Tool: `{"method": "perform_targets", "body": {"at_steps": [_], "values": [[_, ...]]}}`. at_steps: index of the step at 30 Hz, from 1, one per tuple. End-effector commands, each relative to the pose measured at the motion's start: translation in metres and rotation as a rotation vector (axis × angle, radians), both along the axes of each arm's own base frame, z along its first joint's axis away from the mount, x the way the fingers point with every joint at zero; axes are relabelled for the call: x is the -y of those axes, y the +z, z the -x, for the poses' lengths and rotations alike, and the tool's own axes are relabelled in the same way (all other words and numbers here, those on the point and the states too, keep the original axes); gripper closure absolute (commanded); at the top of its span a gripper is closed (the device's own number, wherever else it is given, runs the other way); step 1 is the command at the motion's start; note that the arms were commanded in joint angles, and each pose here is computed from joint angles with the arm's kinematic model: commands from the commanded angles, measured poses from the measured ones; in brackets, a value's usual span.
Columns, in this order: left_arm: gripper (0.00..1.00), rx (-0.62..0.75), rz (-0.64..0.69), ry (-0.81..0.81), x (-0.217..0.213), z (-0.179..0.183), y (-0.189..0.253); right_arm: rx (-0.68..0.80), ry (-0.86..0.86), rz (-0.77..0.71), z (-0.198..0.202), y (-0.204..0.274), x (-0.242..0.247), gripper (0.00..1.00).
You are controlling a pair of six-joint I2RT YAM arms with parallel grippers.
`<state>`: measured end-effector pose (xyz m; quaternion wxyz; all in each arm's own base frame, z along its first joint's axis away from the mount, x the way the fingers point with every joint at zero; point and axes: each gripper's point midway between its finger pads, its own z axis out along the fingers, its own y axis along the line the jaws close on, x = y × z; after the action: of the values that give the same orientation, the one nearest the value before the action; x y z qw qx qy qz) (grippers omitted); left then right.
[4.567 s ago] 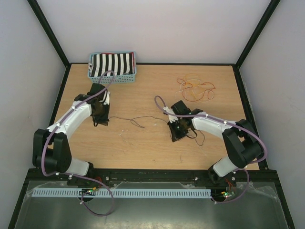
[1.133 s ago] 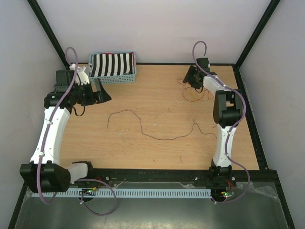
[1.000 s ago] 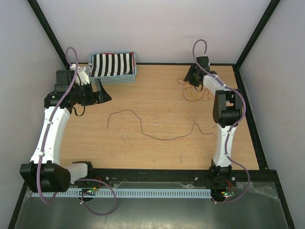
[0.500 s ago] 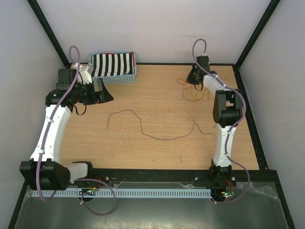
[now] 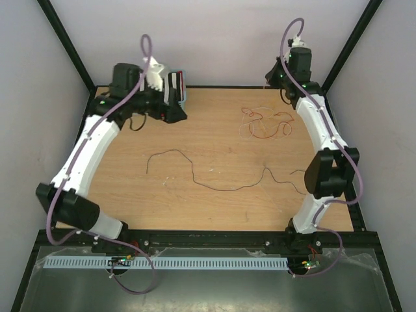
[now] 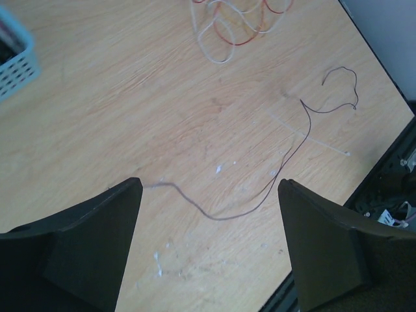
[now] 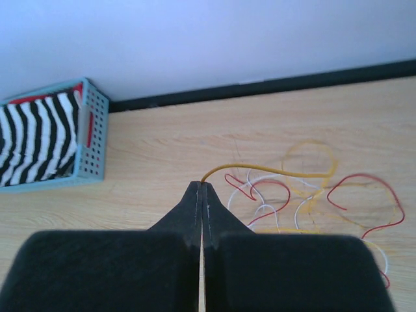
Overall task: Zip-tie the wires
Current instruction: Untie the cable at the center of the board.
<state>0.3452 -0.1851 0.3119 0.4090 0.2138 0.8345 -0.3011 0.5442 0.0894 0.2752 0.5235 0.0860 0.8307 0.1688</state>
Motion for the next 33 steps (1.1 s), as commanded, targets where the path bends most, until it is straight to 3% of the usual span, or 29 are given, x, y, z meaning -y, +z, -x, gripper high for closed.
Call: {"method": "perform_targets", "body": {"at_steps": [1,7,17,33], "values": [[0.12,0.079,0.019,-0.12,0.046,-0.033,-0.011,0.004,0.028,0.031,0.021,0.015,0.0,1.0],[0.12,0.179,0.147,-0.183,0.111,-0.077,-0.025,0.018,0.06,0.012,0.039,0.025,-0.005,1.0],[0.14,0.266,0.209,-0.306,0.2,-0.094,-0.028,0.039,0.108,-0.042,0.084,0.043,-0.012,1.0],[0.27,0.336,0.337,-0.444,0.278,-0.063,-0.024,0.065,0.157,-0.242,0.131,0.045,-0.032,1.0]]}}
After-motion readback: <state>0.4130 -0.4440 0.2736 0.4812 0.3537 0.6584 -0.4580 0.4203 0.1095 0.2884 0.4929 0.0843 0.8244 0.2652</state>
